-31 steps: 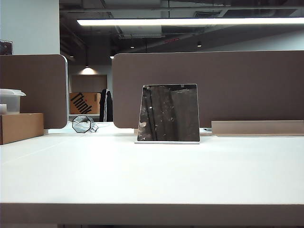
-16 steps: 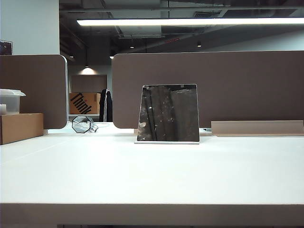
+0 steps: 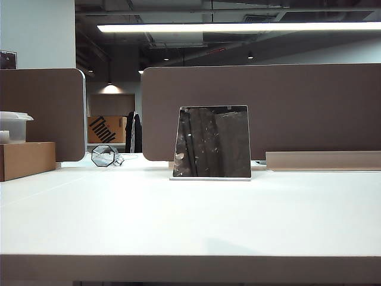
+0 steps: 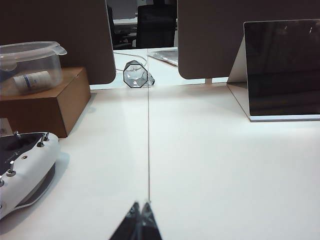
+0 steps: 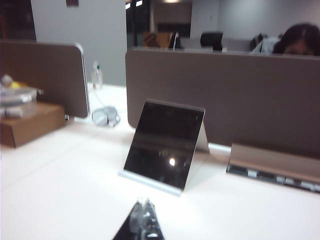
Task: Push the center of the mirror on the table forward to move it for a short distance.
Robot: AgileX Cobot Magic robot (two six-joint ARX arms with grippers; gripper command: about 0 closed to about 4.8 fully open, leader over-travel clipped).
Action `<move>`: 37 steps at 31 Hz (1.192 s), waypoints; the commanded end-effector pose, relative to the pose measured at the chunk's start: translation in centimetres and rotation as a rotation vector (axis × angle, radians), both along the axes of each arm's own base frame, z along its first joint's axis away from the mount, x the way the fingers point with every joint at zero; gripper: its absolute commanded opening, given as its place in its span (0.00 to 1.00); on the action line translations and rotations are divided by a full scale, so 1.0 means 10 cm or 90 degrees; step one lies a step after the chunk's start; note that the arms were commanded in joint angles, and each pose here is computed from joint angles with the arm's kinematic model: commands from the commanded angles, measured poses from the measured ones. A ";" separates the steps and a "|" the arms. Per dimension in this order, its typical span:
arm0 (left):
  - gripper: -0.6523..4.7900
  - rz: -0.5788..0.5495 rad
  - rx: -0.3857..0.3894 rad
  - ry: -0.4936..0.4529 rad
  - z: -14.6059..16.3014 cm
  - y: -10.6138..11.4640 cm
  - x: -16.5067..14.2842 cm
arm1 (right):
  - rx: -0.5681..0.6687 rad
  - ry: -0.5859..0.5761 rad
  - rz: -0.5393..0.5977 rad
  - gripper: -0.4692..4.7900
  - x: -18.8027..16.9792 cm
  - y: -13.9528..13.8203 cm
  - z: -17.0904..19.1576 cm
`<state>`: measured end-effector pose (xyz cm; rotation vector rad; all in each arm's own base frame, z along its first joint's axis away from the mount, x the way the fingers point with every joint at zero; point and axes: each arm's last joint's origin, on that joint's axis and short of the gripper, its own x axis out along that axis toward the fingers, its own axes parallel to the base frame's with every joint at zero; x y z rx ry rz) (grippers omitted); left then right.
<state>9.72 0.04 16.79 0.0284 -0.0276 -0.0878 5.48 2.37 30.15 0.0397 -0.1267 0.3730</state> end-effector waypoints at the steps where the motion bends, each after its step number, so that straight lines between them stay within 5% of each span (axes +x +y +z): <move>1: 0.11 -0.003 0.001 -0.005 0.01 0.00 0.00 | -0.023 0.050 -0.003 0.09 0.00 0.00 -0.08; 11: 0.11 -0.003 0.001 -0.005 0.01 0.00 0.00 | -0.084 0.151 -0.003 0.09 -0.01 0.00 -0.25; 18: 0.11 -0.003 0.001 -0.005 0.01 0.00 0.00 | -0.129 0.109 -0.035 0.09 0.00 -0.02 -0.22; 29: 0.11 -0.002 0.001 -0.005 0.01 0.00 0.00 | -0.023 -0.073 -0.112 0.09 0.18 -0.03 -0.62; 37: 0.11 -0.003 0.001 -0.005 0.01 0.00 0.00 | 0.022 -0.055 -0.198 0.09 0.33 -0.12 -0.94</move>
